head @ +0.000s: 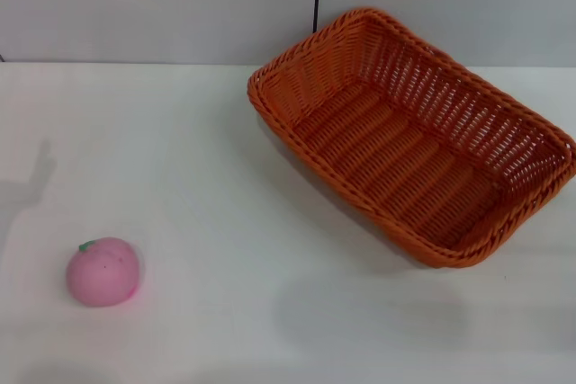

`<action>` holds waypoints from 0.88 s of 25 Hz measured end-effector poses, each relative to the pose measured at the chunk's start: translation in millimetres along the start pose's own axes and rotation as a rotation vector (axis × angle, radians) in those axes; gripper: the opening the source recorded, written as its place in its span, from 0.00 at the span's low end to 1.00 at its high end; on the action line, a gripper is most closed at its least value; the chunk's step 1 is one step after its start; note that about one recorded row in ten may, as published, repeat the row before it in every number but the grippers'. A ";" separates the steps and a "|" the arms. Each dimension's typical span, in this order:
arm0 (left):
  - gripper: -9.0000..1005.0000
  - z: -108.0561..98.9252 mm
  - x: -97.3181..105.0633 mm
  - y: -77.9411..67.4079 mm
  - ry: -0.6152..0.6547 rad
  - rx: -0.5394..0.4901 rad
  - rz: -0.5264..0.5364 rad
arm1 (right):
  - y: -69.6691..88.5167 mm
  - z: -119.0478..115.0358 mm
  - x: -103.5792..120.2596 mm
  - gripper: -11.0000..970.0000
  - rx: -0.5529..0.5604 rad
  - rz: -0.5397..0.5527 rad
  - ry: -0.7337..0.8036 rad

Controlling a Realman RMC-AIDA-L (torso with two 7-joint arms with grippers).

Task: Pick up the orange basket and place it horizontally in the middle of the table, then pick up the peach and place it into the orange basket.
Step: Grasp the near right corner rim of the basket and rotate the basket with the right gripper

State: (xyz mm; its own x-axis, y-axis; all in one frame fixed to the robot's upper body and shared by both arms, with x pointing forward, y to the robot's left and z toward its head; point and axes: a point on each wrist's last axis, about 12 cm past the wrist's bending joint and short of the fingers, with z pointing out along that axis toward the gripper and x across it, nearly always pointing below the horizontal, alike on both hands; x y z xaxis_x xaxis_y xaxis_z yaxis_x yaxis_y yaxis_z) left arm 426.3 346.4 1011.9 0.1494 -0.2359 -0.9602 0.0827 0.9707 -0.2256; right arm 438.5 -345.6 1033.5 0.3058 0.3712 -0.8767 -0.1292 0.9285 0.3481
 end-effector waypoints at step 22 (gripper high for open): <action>0.83 22.5 -3.4 6.0 -0.017 -0.042 0.019 | -56.7 61.4 -101.7 0.81 -0.288 0.154 0.525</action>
State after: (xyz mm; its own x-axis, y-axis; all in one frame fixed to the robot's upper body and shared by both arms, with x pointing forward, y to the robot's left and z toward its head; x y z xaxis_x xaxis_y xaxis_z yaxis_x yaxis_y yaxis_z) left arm 448.5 352.0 1017.6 0.1672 -0.2183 -0.9615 0.0389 0.9759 -0.2148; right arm 472.6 -435.7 1123.3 -0.2324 0.3800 -0.8953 -0.4068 0.7981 0.4444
